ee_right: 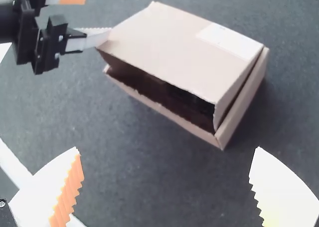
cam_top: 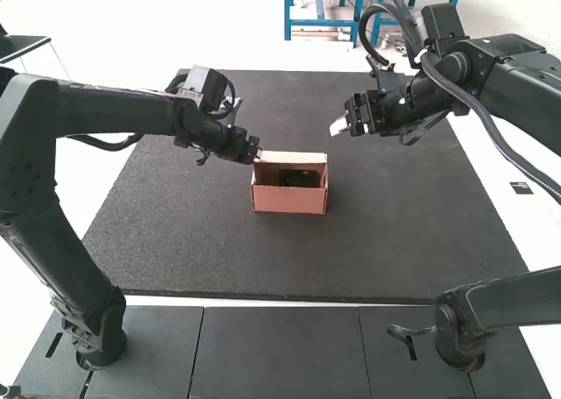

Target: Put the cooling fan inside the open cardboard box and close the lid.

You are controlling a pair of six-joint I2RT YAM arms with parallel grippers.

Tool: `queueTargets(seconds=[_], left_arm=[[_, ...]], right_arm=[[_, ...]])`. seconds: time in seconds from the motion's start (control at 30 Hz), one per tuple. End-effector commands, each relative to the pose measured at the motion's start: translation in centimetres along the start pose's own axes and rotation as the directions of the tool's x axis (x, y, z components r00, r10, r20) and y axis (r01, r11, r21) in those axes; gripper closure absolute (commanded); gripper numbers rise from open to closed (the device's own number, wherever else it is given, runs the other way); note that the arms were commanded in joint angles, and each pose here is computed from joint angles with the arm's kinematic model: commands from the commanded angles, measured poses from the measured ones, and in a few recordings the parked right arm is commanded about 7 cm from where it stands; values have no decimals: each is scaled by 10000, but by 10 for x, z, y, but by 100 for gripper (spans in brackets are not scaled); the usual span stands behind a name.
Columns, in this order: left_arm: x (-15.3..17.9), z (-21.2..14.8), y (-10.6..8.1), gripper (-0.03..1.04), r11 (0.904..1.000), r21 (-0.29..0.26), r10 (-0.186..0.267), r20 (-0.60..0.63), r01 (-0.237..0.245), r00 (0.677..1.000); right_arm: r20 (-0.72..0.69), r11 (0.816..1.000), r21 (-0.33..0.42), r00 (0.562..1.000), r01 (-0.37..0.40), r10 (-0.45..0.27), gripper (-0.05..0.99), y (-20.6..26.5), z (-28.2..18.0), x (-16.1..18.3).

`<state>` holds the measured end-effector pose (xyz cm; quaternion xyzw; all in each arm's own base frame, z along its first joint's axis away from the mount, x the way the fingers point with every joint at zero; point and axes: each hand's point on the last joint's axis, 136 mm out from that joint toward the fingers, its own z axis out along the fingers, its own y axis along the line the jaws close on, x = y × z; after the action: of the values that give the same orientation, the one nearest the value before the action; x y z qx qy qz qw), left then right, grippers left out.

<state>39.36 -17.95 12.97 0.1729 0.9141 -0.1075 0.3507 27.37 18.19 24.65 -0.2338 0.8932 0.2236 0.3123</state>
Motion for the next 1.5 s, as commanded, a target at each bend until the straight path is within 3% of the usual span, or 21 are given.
queueTargets(seconds=[0.0,0.97,1.07,1.2,1.33,1.47], left_arm=[[3,3,-4,5,9999,106,77,27,-77,10000],[59,40,-14,5,9992,283,310,-775,-288,9965],[47,33,-13,5,9995,255,187,-606,-172,9980],[7,4,-14,5,9996,288,-43,432,30,9991],[-35,-33,-12,5,9993,307,-257,1851,204,9824],[-48,-57,-7,5,9995,213,-293,2465,248,9687]], right_arm=[[238,10000,9,9997,10,-11,18,3,-6,-3],[120,10000,60,9999,-80,79,18,0,-5,2],[149,10000,58,9999,-71,70,18,0,-5,1],[120,10000,60,9999,-80,79,18,0,-4,3],[283,9999,130,9996,-30,27,18,0,-8,1],[718,9995,308,9974,-19,-4,14,-1,-13,-5]])
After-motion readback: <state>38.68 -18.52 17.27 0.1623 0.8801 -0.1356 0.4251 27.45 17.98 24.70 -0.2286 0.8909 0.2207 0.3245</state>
